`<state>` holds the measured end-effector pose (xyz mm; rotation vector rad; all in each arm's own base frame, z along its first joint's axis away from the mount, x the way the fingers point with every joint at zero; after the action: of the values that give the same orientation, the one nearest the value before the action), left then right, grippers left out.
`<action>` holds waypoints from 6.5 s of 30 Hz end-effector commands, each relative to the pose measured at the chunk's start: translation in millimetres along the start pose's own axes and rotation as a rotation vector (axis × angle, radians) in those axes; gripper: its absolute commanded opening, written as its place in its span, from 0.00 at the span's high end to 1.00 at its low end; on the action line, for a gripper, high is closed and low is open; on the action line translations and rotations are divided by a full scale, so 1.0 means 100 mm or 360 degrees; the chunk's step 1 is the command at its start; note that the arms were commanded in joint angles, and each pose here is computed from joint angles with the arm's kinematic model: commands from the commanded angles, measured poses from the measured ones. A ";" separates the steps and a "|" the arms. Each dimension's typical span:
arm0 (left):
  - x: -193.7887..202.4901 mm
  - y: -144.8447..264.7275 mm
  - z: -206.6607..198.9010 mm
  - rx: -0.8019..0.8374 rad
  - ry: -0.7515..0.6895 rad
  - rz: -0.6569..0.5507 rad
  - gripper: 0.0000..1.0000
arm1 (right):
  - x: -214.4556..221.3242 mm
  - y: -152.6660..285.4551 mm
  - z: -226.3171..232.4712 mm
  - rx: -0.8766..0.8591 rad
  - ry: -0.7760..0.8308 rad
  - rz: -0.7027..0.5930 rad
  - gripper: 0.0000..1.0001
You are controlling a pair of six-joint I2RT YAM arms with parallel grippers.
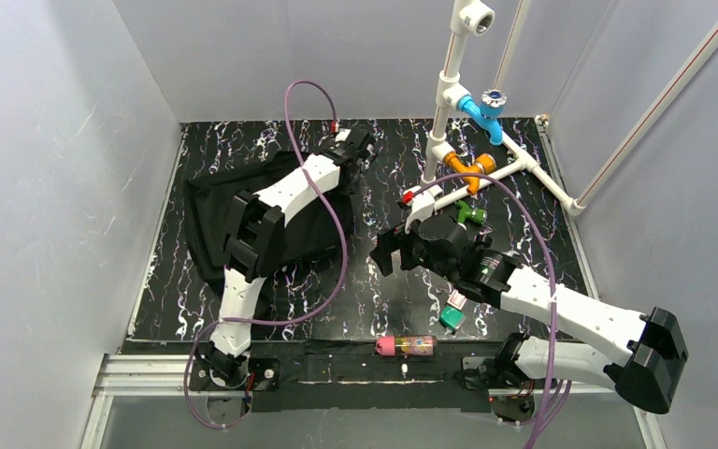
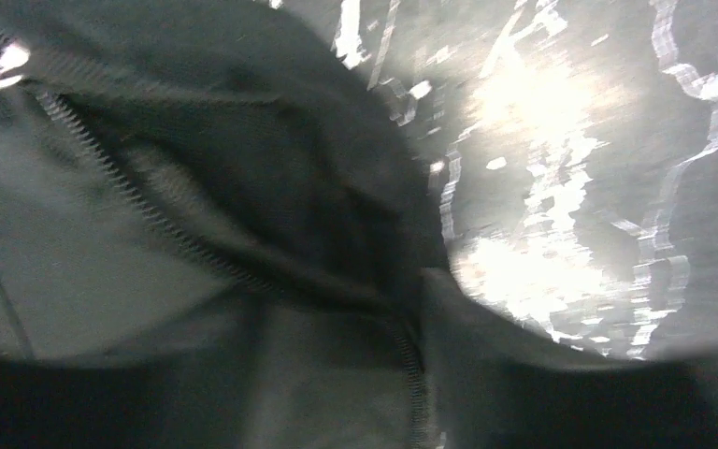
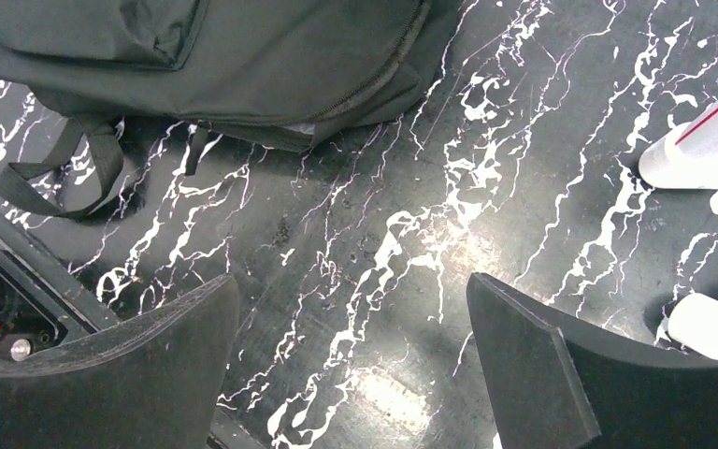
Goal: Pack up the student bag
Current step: Adjust the student bag at the center of the board, then zip the student bag at the center of the board.
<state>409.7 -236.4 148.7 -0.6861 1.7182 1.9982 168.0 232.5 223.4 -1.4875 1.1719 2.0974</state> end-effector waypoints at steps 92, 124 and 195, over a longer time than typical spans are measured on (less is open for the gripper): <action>1.53 1.31 1.10 0.1226 -0.0004 0.0428 1.00 | -0.38 -0.57 0.68 -0.0275 -0.0156 -0.0023 0.35; 1.50 1.39 1.10 0.1266 -0.0010 0.0415 1.00 | -0.09 -1.46 0.58 0.0057 -0.0371 -0.0024 0.40; 0.43 1.19 0.40 0.0748 0.0923 0.0805 0.18 | -0.02 -0.77 0.30 -0.0465 0.0365 -0.0067 0.99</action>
<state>298.3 -178.7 242.2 -0.7931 2.6978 1.5903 201.2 300.2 172.3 -1.8291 1.0400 2.2270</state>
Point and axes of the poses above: each gripper's point midway between its finger pads, its own y axis back along the fingers, its own z axis along the line the jaws close on, x = y × z, the point moved 7 cm from there along y, back along the fingers, and after that the axes turned 6 degrees about y, right-handed, at the moved point
